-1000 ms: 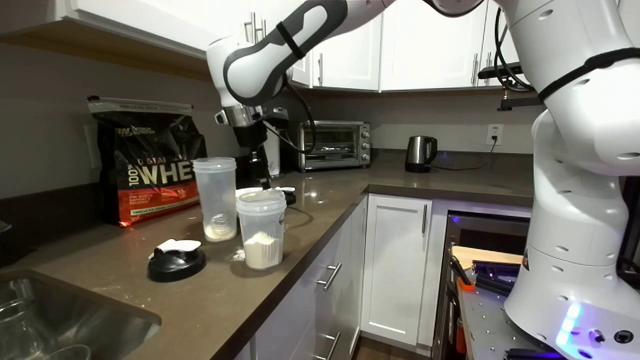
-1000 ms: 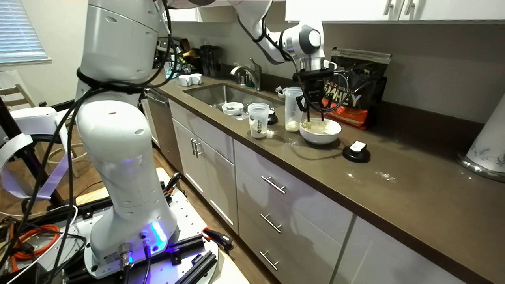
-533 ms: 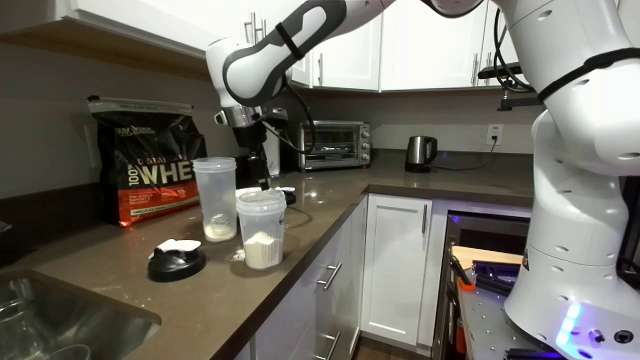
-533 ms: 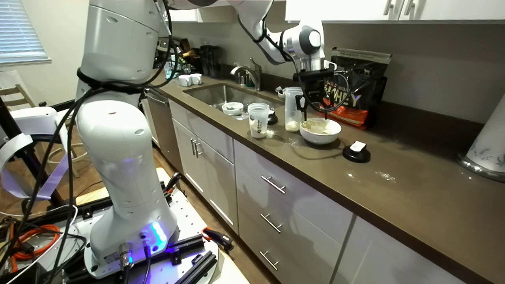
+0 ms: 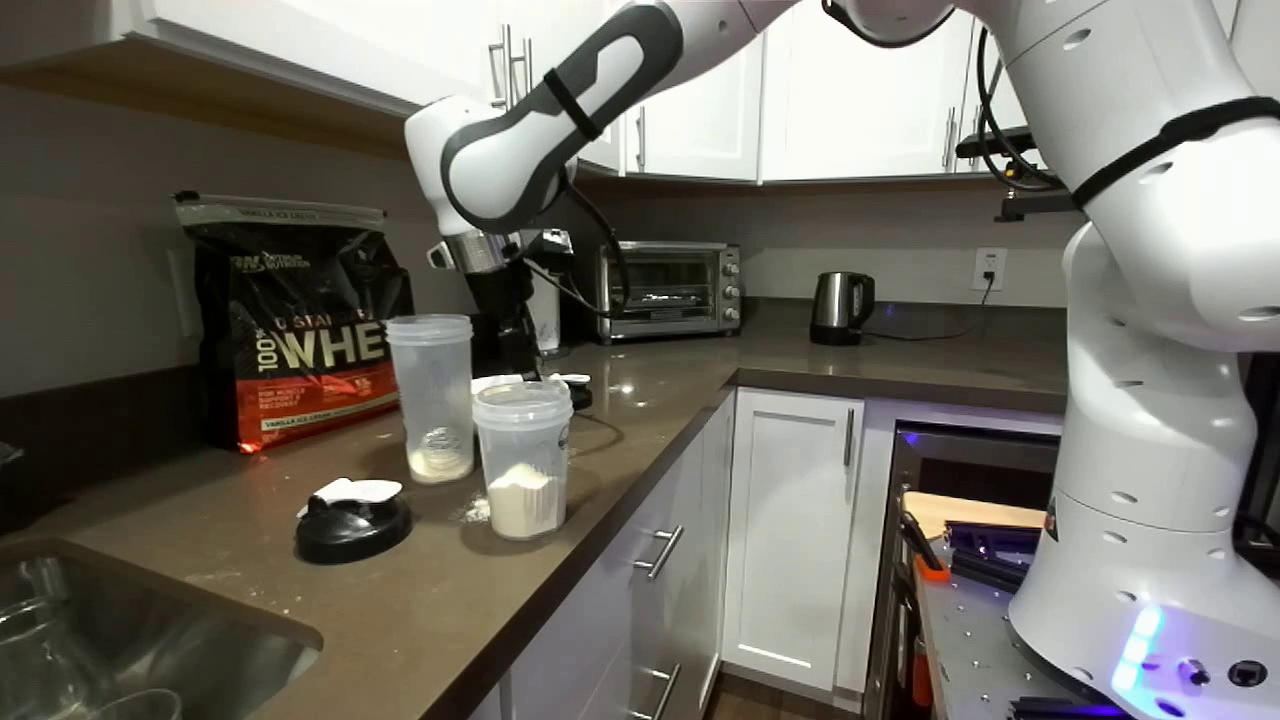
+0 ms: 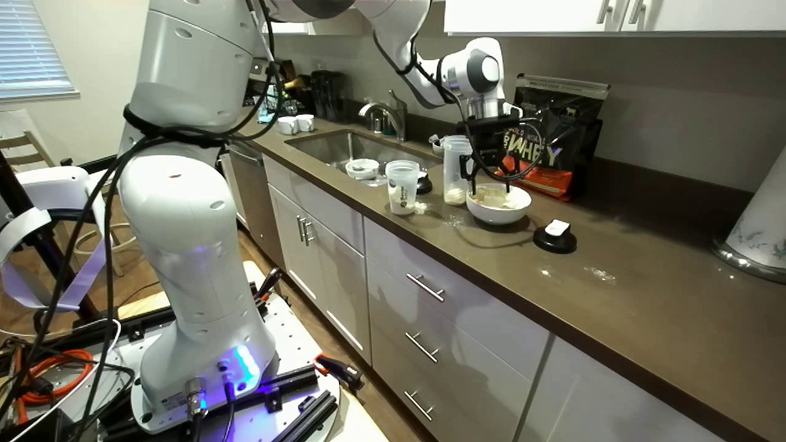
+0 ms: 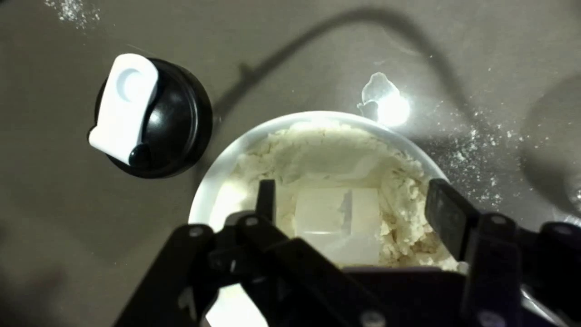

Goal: Scoop some of the powder from the white bowl into the larger clear bottle

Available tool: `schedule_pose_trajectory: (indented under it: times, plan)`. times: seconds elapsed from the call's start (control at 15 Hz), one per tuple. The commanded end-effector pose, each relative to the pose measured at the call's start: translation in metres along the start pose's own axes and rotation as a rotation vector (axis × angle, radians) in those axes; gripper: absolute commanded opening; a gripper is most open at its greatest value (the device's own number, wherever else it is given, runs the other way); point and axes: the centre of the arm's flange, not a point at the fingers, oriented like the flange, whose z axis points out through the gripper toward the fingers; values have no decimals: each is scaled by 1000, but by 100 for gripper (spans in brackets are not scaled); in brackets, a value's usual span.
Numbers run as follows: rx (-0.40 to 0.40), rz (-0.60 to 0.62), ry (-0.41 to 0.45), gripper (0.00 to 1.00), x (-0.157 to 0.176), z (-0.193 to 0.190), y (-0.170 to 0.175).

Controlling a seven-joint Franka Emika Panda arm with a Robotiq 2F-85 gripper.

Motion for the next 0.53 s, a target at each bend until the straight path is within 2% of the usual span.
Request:
schedule_pose_trajectory:
  times: [0.0, 0.27, 0.47]
  plan:
    - [-11, -14, -57, 53, 12, 3, 4]
    - [-4, -16, -87, 28, 16, 9, 0]
    - [-5, -16, -92, 25, 19, 11, -3]
